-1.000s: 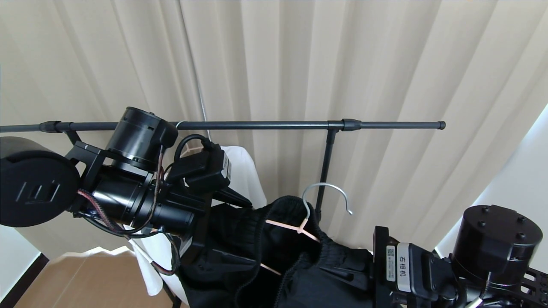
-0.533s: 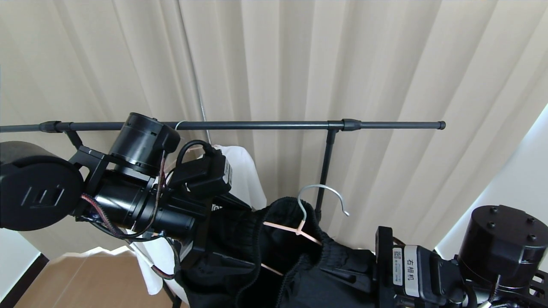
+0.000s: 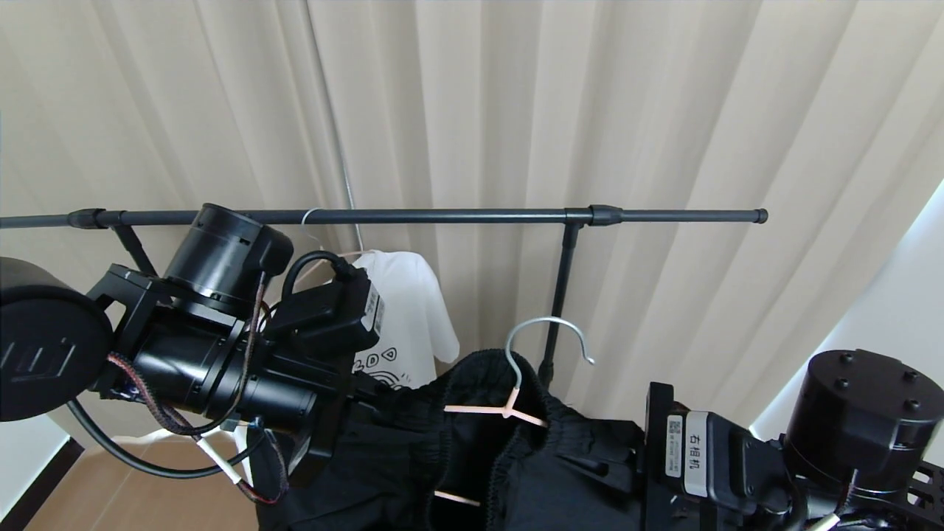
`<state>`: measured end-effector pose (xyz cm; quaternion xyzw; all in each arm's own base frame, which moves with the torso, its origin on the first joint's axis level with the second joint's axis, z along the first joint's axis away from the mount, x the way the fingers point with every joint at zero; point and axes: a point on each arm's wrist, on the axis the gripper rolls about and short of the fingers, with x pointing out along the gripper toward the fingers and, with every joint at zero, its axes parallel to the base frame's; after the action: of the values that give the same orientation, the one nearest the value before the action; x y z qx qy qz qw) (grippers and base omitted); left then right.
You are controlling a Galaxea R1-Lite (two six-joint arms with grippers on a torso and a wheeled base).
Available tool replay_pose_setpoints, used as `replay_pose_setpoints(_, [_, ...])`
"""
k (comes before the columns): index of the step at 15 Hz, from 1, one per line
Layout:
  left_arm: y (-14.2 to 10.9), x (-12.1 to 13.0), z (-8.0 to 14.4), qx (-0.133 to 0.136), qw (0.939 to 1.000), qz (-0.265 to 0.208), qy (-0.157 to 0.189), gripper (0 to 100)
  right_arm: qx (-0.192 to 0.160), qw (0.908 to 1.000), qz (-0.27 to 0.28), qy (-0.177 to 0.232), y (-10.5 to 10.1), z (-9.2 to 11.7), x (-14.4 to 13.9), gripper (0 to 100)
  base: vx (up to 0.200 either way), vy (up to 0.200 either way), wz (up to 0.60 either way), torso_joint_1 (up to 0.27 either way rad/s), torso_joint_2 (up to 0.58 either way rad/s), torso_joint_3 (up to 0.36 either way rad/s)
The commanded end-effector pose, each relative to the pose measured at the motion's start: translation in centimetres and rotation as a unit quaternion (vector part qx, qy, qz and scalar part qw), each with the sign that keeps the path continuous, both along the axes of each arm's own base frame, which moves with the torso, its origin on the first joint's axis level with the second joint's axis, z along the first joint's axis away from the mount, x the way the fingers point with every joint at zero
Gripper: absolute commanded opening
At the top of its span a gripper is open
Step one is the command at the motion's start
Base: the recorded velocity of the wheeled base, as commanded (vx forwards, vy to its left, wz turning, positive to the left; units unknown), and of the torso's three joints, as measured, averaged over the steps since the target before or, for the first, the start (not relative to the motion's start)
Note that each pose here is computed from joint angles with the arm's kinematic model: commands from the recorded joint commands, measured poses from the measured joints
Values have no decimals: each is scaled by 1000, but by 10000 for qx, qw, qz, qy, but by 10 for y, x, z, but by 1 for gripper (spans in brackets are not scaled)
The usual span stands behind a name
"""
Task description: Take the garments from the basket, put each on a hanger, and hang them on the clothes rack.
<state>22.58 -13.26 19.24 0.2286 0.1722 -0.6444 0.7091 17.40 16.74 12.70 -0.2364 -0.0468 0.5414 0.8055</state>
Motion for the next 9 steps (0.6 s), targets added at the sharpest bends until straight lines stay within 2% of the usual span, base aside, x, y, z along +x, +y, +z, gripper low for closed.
replay_pose_setpoints(1, [2, -3, 2, -26, 10000, 4, -44, 0, -60, 9999, -88, 57, 1, -2, 2, 0, 0, 0, 0, 0, 0, 0])
replay_pose_setpoints(3, [3, -4, 3, -33, 10000, 4, -58, 0, -81, 9999, -88, 79, 1, -1, 2, 0, 0, 0, 0, 0, 0, 0])
replay_pose_setpoints(4, [3, -4, 4, -37, 10000, 11, -65, 0, -70, 9999, -88, 68, 1, 0, 2, 100, 0, 0, 0, 0, 0, 0])
replay_pose_setpoints(9, [11, -8, 6, -110, 9997, 110, -194, 0, -2, 9997, -245, 23, -7, 4, 6, 100, 0, 0, 0, 0, 0, 0])
